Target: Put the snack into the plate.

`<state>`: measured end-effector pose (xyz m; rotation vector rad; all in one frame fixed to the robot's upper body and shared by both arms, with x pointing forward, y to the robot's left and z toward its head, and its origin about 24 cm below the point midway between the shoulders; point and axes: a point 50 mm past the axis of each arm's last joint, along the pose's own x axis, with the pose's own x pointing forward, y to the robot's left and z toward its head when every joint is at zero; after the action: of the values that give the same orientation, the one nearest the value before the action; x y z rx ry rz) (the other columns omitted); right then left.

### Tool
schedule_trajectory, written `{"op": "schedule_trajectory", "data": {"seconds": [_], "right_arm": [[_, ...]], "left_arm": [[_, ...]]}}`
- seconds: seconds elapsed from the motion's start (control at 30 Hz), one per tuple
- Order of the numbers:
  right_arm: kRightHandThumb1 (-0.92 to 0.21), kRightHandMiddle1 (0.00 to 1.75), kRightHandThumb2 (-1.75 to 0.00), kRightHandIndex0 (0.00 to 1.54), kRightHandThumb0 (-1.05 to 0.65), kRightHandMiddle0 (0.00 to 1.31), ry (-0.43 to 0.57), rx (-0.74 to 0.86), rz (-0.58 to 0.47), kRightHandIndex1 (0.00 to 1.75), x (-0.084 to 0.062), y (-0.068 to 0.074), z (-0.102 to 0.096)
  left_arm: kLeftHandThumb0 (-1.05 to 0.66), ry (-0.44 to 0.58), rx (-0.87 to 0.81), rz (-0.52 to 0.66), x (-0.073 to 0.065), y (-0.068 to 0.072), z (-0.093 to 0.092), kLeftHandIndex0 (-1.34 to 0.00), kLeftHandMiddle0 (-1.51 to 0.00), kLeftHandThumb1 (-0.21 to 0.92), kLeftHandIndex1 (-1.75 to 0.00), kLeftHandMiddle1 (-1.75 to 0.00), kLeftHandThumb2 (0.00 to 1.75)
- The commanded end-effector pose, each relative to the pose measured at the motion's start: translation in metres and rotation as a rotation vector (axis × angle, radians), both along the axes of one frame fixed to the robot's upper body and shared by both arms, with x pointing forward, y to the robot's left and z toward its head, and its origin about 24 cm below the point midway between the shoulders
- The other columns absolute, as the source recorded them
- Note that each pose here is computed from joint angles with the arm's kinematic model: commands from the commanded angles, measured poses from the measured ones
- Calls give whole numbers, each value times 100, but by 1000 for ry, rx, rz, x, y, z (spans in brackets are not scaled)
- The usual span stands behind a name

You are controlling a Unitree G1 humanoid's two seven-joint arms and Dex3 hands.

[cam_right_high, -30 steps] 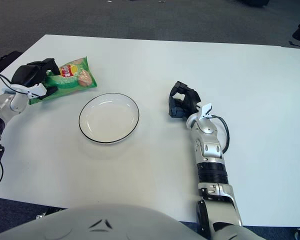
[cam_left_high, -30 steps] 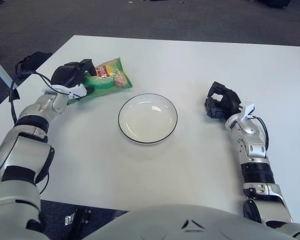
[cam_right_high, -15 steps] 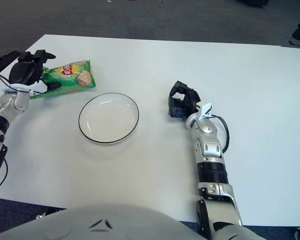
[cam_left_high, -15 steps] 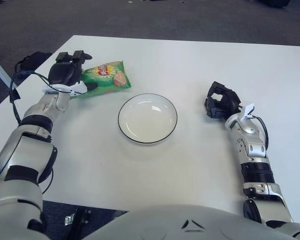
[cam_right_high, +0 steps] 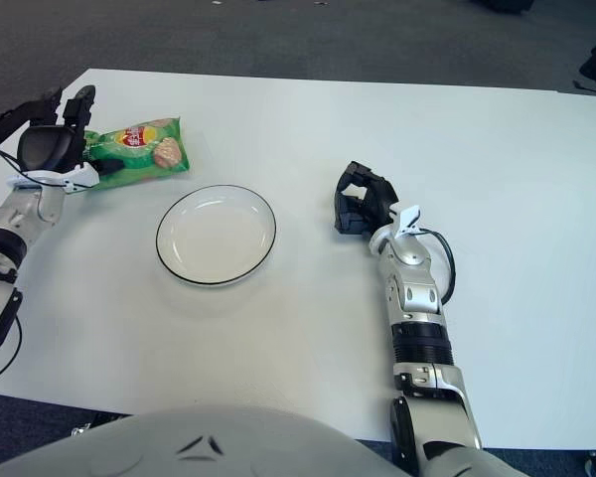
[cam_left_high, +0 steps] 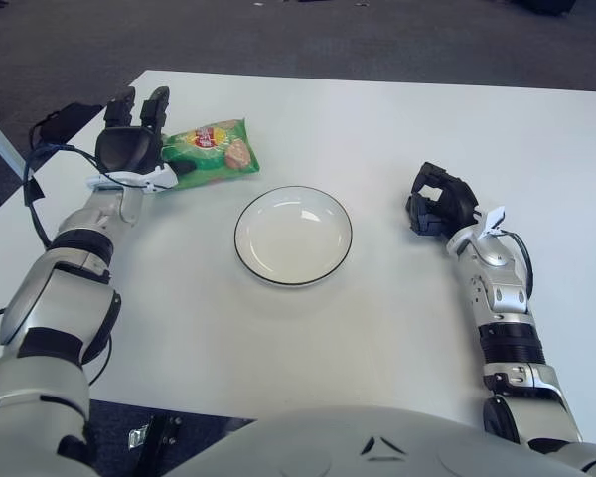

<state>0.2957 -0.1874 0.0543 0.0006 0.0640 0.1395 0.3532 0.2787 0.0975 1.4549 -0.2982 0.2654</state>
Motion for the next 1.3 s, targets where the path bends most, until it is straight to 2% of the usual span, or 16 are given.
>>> {"op": "schedule_trajectory", "data": {"seconds": [0.0,0.4,0.53,0.87,1.0,1.2,1.23,1.27], "right_arm": [[-22,175,-143,124,-52,69,181,11,-2,175,-13,0,-35],[-23,175,-143,124,-51,69,178,16,13,175,-14,0,-35],[-23,175,-142,123,-51,69,176,20,30,175,-14,0,-34],[-22,175,-143,123,-52,69,187,36,59,175,-14,2,-35],[-21,175,-145,124,-52,70,185,47,69,175,-15,3,-35],[-19,175,-148,126,-53,72,173,55,84,175,-15,5,-35],[-18,175,-148,126,-53,72,171,54,86,175,-15,5,-35],[-18,175,-148,126,-53,72,169,52,90,175,-16,5,-35]], "left_arm": [[-105,20,19,6,5,-4,2,0,0,92,0,0,23],[-105,224,-28,-41,12,-14,-5,0,0,92,0,0,21],[-105,345,-26,-62,17,-27,-14,0,0,92,0,0,19],[-104,573,-38,-160,20,-44,-23,-1,0,91,0,0,14],[-100,658,-53,-167,20,-47,-28,-3,0,92,-2,0,14],[-94,725,-78,-129,19,-45,-35,0,-9,90,-31,-4,22],[-93,728,-80,-122,18,-44,-36,0,-15,90,-39,-8,22],[-91,724,-73,-115,18,-44,-37,0,-22,89,-51,-21,25]]}}
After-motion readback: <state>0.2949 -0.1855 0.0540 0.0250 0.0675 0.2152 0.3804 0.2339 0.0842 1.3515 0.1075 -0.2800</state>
